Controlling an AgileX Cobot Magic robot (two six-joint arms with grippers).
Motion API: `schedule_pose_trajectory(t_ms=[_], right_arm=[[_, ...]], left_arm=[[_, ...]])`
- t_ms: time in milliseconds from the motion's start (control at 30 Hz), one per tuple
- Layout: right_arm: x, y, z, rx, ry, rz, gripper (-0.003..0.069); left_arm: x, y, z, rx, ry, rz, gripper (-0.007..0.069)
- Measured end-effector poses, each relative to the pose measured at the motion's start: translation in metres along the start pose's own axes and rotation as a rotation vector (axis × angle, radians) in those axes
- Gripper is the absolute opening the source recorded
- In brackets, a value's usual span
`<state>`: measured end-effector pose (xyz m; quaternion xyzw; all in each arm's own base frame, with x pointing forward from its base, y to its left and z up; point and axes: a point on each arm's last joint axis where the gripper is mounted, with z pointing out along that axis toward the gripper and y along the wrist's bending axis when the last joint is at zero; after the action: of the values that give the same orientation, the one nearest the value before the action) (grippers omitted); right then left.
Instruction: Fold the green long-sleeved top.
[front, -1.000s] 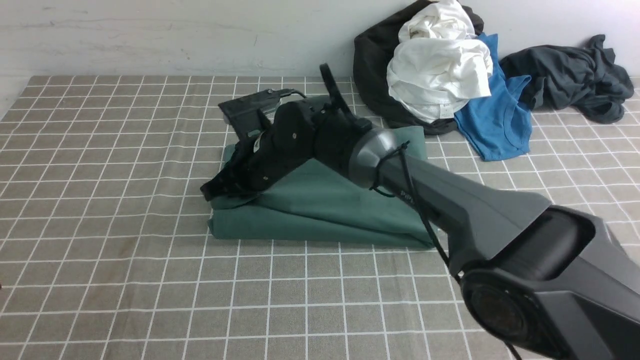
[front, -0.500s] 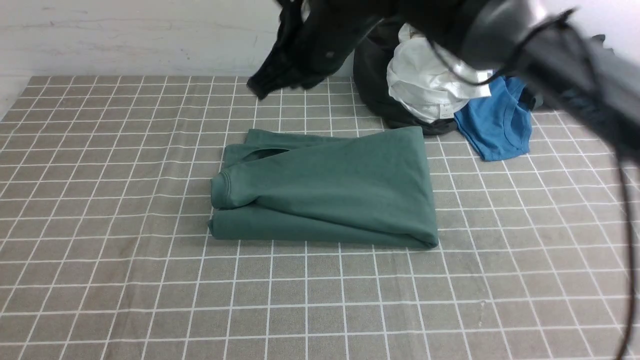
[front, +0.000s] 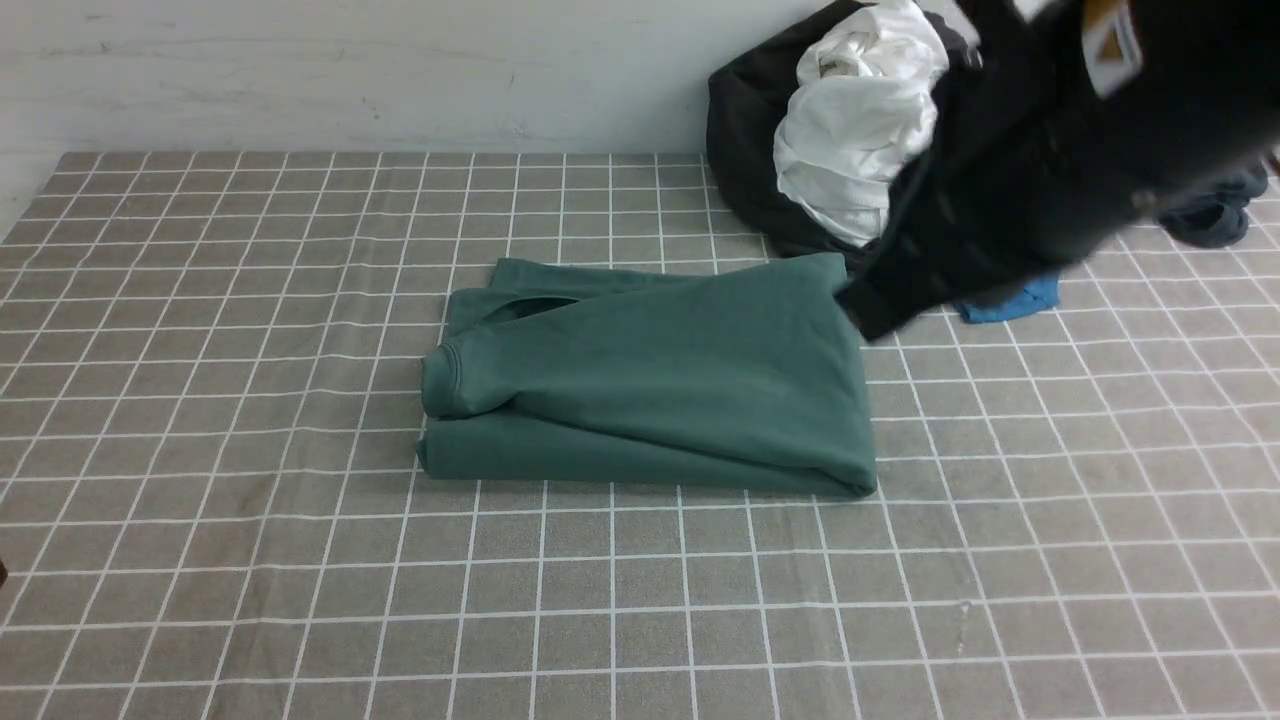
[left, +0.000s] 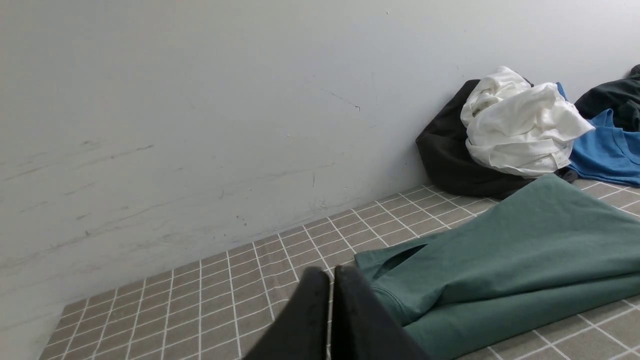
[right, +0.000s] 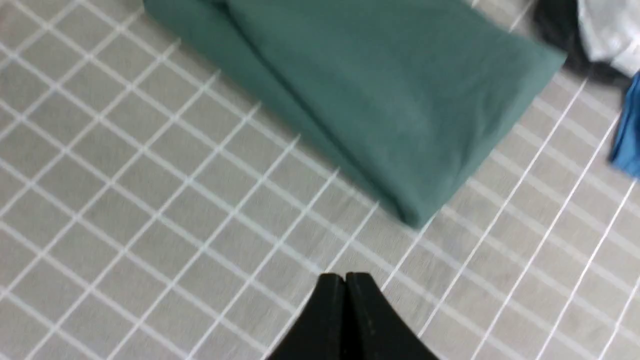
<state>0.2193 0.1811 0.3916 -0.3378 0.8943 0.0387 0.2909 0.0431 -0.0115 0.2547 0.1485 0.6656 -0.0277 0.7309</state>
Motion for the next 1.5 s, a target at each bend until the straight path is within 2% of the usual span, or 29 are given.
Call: schedule_pose_trajectory(t_ms=[267, 400, 500, 767, 933, 1067, 1133, 1167, 1200, 1300, 1500], right_arm=[[0.071, 0.03, 0.053, -0.225, -0.052, 0.066, -0.0015], [0.114, 0.043, 0.067, -0.334, 0.061, 0.137, -0.0015], [0.132, 0.047, 0.072, -0.362, 0.165, 0.172, -0.0015], [0.163, 0.034, 0.068, -0.263, 0.47, 0.023, -0.0015], [0.165, 0.031, 0.066, -0.24, 0.481, 0.015, -0.0015], [0.162, 0.023, 0.051, -0.187, 0.327, 0.043, -0.0015], [0.159, 0.013, 0.03, -0.099, 0.047, 0.036, -0.0015], [0.16, 0.012, 0.027, -0.088, 0.035, 0.03, -0.0015], [0.165, 0.006, 0.012, -0.034, -0.129, 0.017, -0.0015], [0.19, -0.004, -0.006, 0.084, -0.329, 0.006, -0.0015], [0.253, -0.014, 0.001, 0.244, -0.543, 0.222, -0.0015]], left_arm=[[0.0, 0.0, 0.0, 0.0, 0.0, 0.002, -0.0003], [0.0, 0.0, 0.0, 0.0, 0.0, 0.002, -0.0003], [0.0, 0.0, 0.0, 0.0, 0.0, 0.002, -0.0003], [0.0, 0.0, 0.0, 0.0, 0.0, 0.002, -0.0003], [0.0, 0.0, 0.0, 0.0, 0.0, 0.002, -0.0003], [0.0, 0.0, 0.0, 0.0, 0.0, 0.002, -0.0003], [0.0, 0.0, 0.0, 0.0, 0.0, 0.002, -0.0003], [0.0, 0.0, 0.0, 0.0, 0.0, 0.002, -0.0003], [0.0, 0.0, 0.0, 0.0, 0.0, 0.002, -0.0003], [0.0, 0.0, 0.0, 0.0, 0.0, 0.002, -0.0003], [0.0, 0.0, 0.0, 0.0, 0.0, 0.002, -0.0003]])
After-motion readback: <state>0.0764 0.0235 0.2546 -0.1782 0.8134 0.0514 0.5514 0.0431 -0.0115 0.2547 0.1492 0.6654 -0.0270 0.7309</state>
